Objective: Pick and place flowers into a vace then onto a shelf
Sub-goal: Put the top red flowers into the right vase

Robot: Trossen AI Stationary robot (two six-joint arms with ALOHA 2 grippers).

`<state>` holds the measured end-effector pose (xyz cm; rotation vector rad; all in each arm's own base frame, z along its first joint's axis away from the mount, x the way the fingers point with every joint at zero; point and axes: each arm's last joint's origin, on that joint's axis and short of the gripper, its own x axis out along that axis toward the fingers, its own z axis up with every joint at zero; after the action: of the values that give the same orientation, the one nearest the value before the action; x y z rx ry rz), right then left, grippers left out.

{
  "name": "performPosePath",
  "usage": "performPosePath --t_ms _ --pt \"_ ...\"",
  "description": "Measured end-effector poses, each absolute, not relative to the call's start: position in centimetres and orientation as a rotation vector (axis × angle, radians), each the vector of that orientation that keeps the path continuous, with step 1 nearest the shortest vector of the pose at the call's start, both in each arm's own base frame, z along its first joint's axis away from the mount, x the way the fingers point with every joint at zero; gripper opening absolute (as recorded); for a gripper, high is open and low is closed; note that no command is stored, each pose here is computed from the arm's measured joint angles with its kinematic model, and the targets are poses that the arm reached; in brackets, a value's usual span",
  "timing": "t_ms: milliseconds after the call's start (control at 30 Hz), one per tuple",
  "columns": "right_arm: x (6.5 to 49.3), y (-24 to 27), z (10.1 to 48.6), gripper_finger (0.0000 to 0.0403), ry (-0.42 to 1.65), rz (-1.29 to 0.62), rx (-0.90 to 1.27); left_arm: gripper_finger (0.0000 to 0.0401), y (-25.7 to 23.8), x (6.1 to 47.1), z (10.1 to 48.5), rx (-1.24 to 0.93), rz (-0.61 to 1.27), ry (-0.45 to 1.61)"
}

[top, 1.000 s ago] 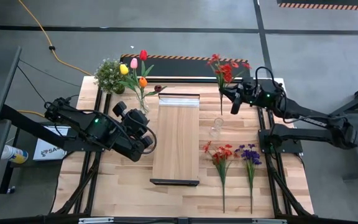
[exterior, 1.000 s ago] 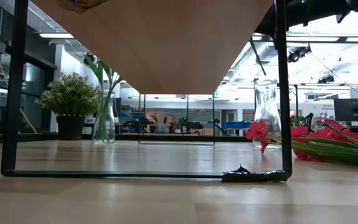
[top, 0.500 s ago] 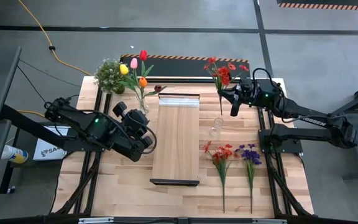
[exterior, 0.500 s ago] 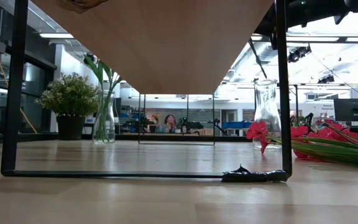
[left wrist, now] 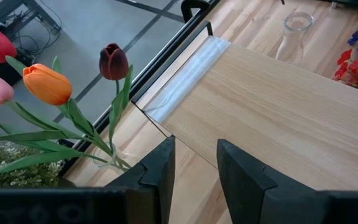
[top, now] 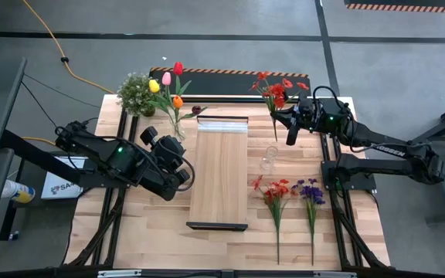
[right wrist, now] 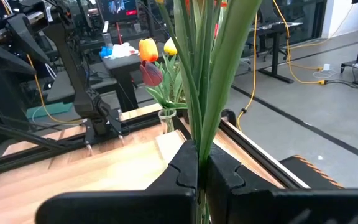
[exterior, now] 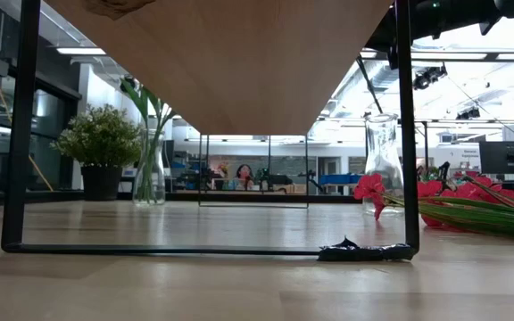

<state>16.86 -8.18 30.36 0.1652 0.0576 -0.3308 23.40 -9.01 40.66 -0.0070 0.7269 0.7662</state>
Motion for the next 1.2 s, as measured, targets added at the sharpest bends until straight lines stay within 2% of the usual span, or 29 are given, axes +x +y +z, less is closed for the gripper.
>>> performPosePath --t_ms 400,1200 --pt "16.83 -8.23 30.36 0.0000 0.069 -0.330 0.096 0.0152 -9.01 23.40 40.66 -0.007 0.766 0.727" --pt "16.98 -7.85 30.20 0.0000 0.085 -0.288 0.104 0.0152 -9.03 23.40 40.63 -0.012 0.761 0.734"
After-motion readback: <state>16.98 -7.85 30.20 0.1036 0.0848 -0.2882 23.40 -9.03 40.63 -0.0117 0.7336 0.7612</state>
